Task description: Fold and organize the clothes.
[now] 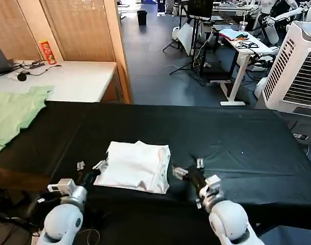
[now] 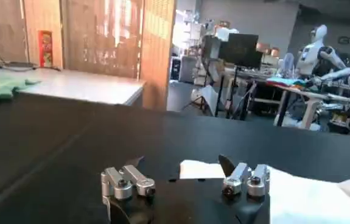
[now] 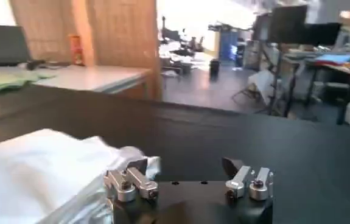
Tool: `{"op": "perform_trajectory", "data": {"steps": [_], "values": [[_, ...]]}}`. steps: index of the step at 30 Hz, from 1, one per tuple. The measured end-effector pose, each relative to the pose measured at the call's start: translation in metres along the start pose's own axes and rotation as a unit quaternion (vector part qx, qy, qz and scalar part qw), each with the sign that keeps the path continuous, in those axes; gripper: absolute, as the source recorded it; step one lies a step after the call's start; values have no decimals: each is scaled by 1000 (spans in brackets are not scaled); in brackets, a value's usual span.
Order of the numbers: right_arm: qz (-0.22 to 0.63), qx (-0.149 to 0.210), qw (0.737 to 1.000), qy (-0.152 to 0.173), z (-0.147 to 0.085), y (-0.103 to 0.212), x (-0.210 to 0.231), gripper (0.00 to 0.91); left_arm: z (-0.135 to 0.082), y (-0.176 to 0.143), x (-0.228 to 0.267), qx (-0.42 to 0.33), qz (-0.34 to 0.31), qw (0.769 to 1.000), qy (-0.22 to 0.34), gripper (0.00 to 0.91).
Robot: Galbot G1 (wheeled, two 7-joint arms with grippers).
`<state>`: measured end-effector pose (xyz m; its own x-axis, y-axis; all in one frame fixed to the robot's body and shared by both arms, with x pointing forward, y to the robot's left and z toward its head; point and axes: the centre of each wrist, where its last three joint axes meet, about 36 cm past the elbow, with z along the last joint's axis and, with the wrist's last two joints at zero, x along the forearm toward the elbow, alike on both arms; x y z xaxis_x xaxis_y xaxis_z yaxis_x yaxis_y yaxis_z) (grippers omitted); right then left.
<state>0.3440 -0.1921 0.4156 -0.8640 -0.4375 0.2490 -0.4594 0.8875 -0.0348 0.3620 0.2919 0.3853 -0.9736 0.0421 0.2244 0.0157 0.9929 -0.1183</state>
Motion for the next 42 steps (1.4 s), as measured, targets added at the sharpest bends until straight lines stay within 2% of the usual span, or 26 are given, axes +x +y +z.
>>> {"op": "perform_trajectory", "data": {"steps": [7,12,14,21,22,23,25,29,32,35,39,42], "values": [[-64,49,996,25,19,23,26,878,5,0,-1,-3,0,1000,7,878],[-88,69,993,34,24,30,29,868,7,0,0,-4,-1,1000,9,878],[-93,74,992,34,25,33,27,761,8,0,0,-5,-1,1000,10,878],[-105,87,990,32,27,40,17,566,9,0,2,-5,-3,1000,10,878],[-106,88,990,32,27,41,15,439,9,-1,2,-5,-3,1000,10,878],[-107,88,990,32,27,42,13,361,9,-1,2,-4,-4,1000,10,878],[-109,85,990,33,28,45,9,283,9,-1,2,-4,-4,1000,9,878],[-112,81,990,36,32,48,6,205,8,-1,1,-4,-4,1000,8,878],[-110,78,990,38,34,49,4,185,7,-1,1,-4,-4,1000,7,878],[-110,76,990,39,34,49,4,107,8,-1,1,-4,-5,1000,7,878],[-99,70,992,43,34,47,10,78,9,0,1,-3,-5,1000,8,878],[-80,60,993,63,33,43,21,78,8,0,-1,-2,-6,1000,7,878]]}}
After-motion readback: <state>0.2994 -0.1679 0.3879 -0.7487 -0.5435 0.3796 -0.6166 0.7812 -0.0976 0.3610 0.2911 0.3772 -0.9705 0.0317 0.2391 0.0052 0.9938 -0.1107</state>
